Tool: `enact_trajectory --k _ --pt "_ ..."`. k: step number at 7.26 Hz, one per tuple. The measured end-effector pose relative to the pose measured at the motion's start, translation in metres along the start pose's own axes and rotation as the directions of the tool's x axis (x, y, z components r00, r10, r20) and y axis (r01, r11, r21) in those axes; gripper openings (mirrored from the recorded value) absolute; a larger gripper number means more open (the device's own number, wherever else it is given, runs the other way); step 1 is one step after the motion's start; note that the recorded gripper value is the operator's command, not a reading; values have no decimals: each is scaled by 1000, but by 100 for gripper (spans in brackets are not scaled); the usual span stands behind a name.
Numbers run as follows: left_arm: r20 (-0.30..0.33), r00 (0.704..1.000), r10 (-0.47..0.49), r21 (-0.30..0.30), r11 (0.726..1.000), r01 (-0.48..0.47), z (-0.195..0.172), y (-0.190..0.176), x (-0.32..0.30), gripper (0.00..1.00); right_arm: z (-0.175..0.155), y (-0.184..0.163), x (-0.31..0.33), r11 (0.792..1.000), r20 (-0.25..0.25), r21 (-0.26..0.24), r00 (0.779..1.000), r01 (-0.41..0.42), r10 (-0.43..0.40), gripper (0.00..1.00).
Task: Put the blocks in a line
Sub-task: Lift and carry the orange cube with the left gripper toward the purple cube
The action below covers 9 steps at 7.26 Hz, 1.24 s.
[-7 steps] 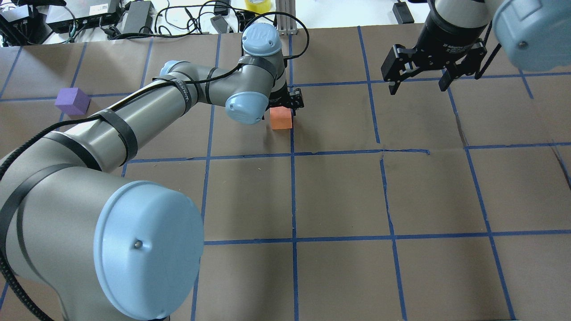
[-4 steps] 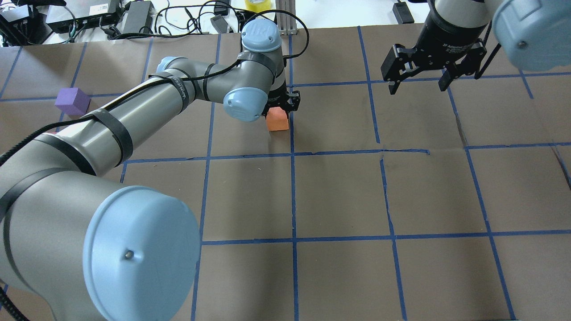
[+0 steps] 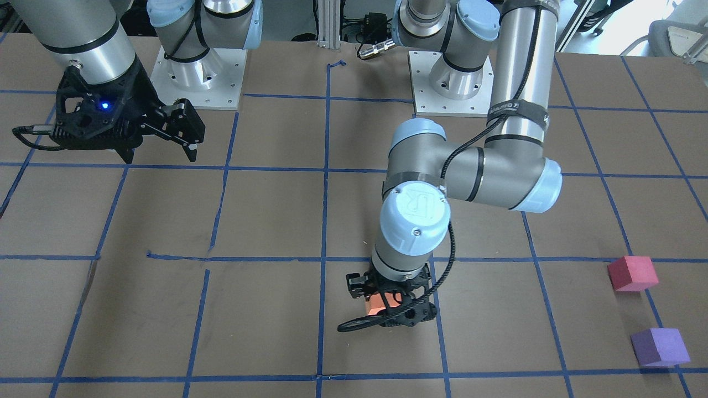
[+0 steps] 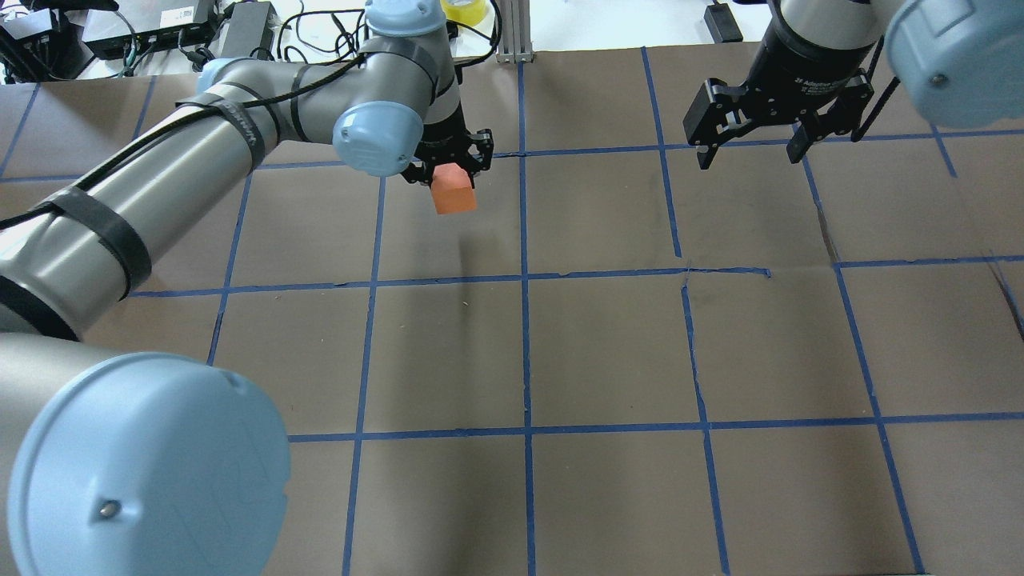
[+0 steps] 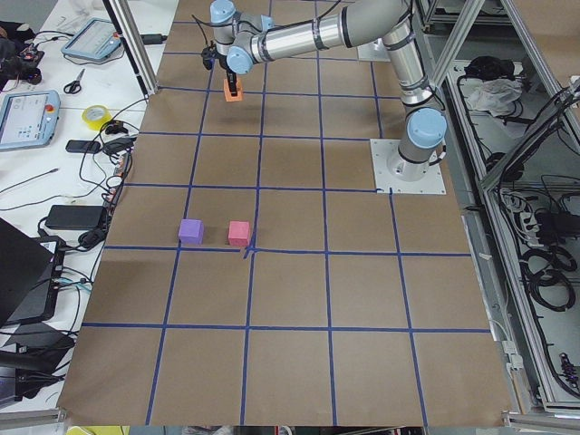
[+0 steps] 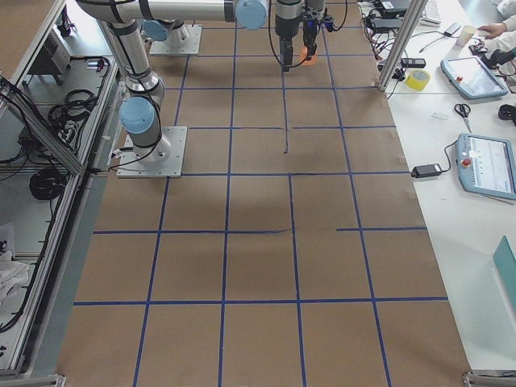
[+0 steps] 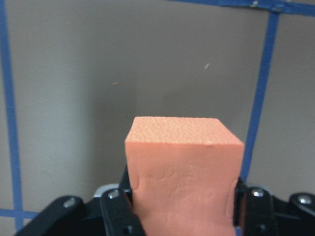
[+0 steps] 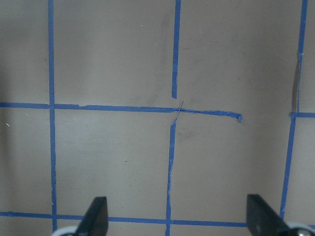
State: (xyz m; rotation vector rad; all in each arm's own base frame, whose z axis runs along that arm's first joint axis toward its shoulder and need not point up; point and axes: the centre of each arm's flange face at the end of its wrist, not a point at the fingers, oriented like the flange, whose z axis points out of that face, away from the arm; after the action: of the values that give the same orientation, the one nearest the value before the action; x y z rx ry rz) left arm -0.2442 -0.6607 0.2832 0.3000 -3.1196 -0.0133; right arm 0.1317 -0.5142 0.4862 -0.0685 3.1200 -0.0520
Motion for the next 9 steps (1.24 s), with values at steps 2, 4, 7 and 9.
enact_trajectory --k 2,4,7,9 --pt "15 996 -90 -40 995 91 -42 -18 -90 0 0 0 1 1000 0 0 1000 0 0 100" --pt "6 988 -152 -39 988 152 -68 -42 -202 0 0 0 0 1000 0 -1 1000 -1 1 100" --pt "-1 988 155 -27 987 -155 -52 -75 -364 0 0 0 0 1000 0 -1 1000 0 0 100" --pt "59 967 248 0 969 -249 -23 -100 -404 0 0 0 0 1000 0 0 1000 0 0 100"
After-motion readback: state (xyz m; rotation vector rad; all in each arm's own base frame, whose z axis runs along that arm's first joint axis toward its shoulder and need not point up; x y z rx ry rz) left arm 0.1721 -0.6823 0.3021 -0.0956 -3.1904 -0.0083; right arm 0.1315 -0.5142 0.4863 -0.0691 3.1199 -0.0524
